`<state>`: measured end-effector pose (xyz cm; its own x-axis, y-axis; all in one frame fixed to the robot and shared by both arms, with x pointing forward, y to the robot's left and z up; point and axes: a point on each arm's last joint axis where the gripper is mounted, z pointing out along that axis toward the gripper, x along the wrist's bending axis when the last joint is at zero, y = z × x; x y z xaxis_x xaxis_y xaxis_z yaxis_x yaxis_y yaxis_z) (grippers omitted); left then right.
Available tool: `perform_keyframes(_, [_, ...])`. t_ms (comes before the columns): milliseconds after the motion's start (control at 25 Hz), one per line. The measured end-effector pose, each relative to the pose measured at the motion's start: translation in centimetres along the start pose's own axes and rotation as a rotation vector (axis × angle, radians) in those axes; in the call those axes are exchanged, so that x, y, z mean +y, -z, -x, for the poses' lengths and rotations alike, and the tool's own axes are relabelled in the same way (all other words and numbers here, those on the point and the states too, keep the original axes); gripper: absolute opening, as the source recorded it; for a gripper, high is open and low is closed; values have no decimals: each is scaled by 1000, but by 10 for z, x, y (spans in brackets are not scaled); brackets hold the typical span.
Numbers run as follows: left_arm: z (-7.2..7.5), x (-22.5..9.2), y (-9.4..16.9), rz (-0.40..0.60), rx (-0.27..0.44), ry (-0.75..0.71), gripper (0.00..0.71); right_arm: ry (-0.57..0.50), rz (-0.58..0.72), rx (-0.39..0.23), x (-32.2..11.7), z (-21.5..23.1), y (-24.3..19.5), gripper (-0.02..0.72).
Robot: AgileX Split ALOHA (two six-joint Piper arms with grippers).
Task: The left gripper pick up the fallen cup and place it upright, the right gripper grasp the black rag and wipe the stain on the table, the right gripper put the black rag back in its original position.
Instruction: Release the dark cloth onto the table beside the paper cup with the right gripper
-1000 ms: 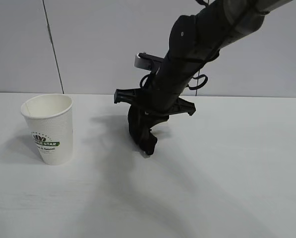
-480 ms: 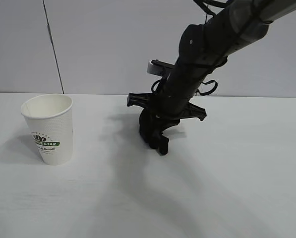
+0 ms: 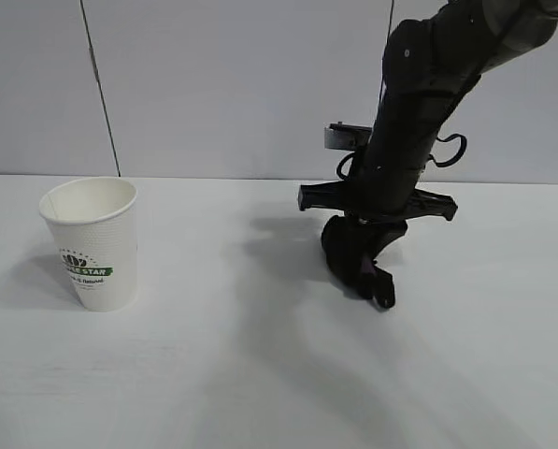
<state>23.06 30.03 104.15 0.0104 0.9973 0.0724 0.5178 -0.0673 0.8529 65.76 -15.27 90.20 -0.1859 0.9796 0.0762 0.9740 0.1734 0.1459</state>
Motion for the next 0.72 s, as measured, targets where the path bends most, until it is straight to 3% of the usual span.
perform_keyframes(160, [0,0,0,0,0,0,694,23,-85,10,-8,-1,0,71])
perform_keyframes(400, [0,0,0,0,0,0,694,11,-91,37,-8,-3,0,71])
perform_keyframes(480, [0,0,0,0,0,0,694,8,-90,49,-8,-4,1,102])
perform_keyframes(560, [0,0,0,0,0,0,694,9,-90,61,-8,-6,1,223])
perform_keyframes(720, [0,0,0,0,0,0,694,6,-95,77,-9,-7,-1,549])
